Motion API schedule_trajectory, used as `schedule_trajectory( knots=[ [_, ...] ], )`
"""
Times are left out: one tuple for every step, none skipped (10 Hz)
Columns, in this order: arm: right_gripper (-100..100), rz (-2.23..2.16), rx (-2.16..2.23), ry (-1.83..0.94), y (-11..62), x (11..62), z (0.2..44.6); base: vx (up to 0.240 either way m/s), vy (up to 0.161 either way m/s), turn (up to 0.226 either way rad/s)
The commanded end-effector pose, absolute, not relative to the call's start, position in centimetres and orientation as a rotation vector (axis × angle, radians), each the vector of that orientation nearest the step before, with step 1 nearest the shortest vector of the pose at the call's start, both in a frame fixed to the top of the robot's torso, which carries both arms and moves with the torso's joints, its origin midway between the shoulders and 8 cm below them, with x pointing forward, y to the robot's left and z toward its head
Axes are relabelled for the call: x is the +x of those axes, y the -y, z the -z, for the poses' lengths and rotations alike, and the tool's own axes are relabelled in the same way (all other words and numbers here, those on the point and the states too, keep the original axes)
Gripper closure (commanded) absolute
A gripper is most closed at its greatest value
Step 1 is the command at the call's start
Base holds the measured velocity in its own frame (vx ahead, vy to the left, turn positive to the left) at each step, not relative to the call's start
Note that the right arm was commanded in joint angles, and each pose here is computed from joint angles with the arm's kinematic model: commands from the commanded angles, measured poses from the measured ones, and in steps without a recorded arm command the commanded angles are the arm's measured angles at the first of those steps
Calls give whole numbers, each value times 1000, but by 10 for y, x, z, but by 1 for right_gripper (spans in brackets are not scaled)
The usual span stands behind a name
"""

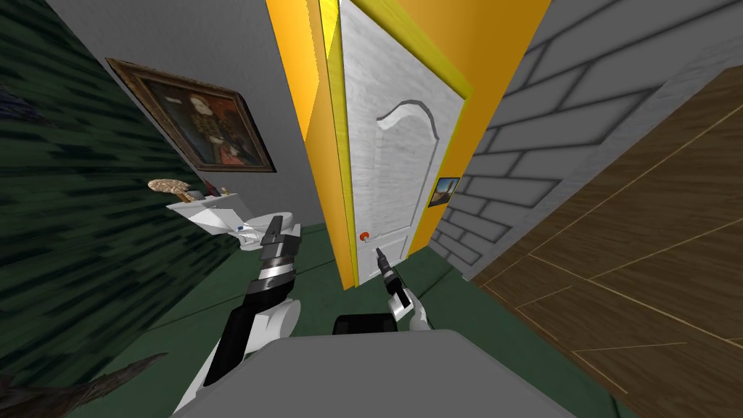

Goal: Push the door open

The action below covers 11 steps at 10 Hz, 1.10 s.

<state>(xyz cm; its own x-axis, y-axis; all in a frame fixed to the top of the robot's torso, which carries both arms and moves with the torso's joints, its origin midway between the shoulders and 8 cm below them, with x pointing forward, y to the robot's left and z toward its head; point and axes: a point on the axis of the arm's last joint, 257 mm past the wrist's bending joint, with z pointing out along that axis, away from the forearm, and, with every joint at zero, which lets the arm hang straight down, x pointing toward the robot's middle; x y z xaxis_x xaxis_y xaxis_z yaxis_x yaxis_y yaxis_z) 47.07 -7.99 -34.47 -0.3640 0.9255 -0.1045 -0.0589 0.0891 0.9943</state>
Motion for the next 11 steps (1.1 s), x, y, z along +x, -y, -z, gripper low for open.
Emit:
schedule_trajectory(
  knots=[
    [-100,-1419,907,-1513,76,469,353,17,-128,87],
    [-100,-1419,906,-1505,77,469,350,9,-56,21],
    [-100,-1393,928,-1486,96,475,352,36,30,230],
    [-100,-1381,938,-1477,105,478,353,67,67,278],
    [-100,-1369,949,-1466,114,481,354,84,78,172],
    [-100,-1342,973,-1442,135,486,355,96,89,325],
    [-100,-1342,973,-1442,135,486,355,95,61,136],
    [-100,-1314,996,-1415,157,492,355,120,69,251],
    [-100,-1314,996,-1415,157,492,355,94,45,112],
    [-100,-1289,1018,-1390,177,496,355,111,38,260],
    [-100,-1289,1018,-1390,177,496,355,89,18,110]
  ],
)
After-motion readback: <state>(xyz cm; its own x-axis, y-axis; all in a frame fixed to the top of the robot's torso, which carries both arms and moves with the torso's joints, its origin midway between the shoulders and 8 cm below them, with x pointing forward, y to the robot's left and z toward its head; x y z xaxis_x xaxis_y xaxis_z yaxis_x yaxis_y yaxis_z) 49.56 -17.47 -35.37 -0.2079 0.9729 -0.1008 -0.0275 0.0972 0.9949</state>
